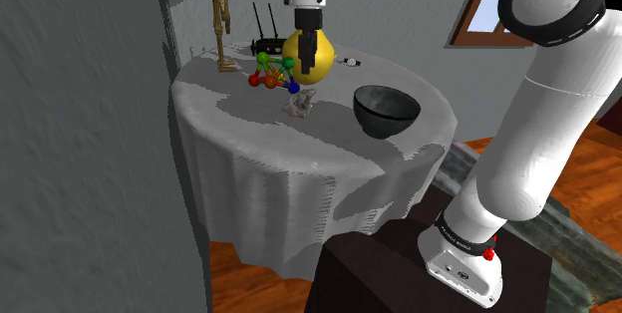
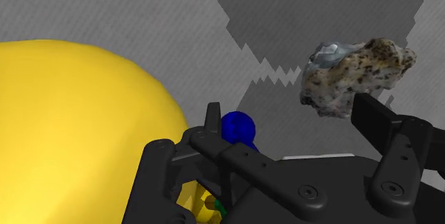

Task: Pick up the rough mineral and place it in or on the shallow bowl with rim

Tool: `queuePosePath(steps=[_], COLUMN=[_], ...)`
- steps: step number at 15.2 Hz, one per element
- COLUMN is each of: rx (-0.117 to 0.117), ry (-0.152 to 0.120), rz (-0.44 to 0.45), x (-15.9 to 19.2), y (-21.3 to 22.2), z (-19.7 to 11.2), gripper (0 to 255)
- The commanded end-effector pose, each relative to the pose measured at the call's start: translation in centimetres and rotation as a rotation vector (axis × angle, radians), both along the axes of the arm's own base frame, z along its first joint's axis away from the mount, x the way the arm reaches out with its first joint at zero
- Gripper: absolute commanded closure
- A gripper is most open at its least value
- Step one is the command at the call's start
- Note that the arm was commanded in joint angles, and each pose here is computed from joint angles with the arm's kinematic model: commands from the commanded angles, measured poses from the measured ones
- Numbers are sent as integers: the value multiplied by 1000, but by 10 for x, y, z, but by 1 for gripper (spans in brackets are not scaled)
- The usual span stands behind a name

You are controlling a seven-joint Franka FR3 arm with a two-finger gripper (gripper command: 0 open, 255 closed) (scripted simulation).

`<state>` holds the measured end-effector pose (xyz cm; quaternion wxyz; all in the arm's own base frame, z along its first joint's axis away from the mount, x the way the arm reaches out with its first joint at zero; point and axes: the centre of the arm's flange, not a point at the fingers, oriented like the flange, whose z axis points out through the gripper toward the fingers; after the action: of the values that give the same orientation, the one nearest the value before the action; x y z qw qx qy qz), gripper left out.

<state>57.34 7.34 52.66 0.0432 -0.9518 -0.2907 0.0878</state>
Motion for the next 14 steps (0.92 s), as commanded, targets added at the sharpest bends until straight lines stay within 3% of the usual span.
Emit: queuePosePath(steps=[1,2,8,10,11,14], rx=[-10,-9,-9,-10,-10,-10], ry=[76,76,76,76,76,76], rz=[-6,-7,-7,-7,-6,-6], x=[5,7,11,24,5,5], y=[-1,-2,-4,8,-1,-1], z=[-39,-30,-47,-39,-39,-23], gripper=[0,255,255,255,255,255])
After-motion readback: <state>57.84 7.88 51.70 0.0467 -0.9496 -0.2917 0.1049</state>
